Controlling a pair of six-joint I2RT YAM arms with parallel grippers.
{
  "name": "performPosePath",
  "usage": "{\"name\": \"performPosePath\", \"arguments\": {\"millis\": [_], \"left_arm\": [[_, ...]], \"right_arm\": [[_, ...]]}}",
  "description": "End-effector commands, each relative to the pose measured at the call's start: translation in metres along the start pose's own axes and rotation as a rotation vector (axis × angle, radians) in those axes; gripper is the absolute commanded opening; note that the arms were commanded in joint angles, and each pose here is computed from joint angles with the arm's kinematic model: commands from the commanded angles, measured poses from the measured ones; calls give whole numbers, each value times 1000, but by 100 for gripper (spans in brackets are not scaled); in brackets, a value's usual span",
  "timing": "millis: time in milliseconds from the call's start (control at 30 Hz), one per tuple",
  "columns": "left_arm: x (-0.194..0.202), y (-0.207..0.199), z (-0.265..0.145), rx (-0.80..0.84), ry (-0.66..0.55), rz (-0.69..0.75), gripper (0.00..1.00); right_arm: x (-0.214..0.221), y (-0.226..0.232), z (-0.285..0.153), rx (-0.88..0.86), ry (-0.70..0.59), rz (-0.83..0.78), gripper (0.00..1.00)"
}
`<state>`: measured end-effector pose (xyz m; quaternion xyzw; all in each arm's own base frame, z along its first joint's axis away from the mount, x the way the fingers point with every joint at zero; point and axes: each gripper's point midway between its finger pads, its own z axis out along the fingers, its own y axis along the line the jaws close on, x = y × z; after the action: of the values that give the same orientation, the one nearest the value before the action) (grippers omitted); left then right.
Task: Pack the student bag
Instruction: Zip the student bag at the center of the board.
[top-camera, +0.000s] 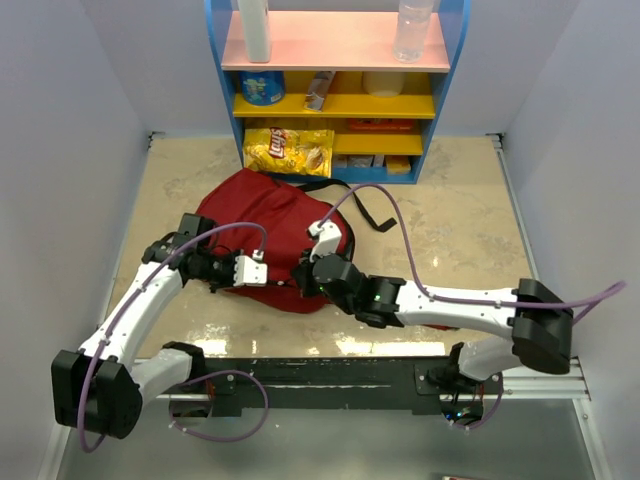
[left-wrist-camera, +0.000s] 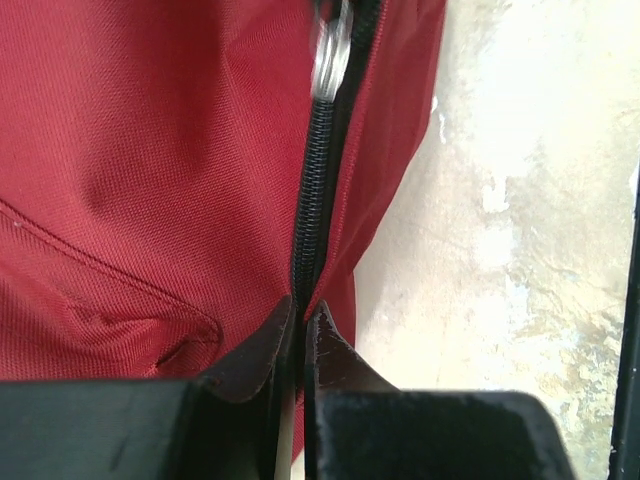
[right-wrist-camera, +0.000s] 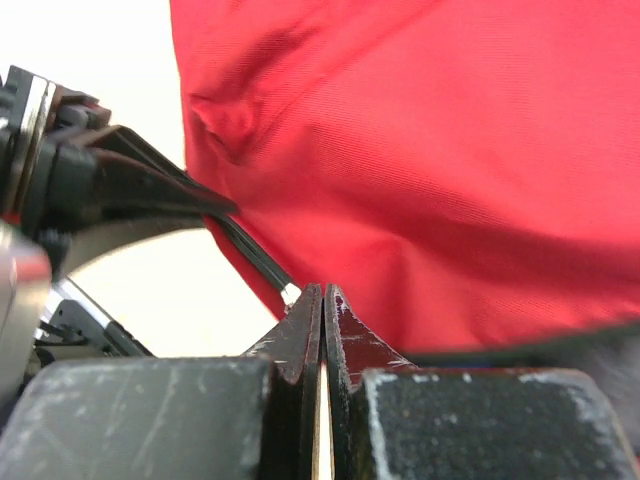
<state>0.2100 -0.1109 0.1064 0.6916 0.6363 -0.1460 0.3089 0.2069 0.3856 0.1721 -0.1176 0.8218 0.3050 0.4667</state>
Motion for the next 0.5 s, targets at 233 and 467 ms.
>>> {"name": "performPosePath", "arguments": {"millis": [233,467], "left_arm": [[18,9,-20,-56,87,26,0],[32,4,-34,-64,141,45,0]], "right_arm": [[-26,-52,-39,155,-84,-20,0],[-42,-101,-45,281,-129,-34,0]]}}
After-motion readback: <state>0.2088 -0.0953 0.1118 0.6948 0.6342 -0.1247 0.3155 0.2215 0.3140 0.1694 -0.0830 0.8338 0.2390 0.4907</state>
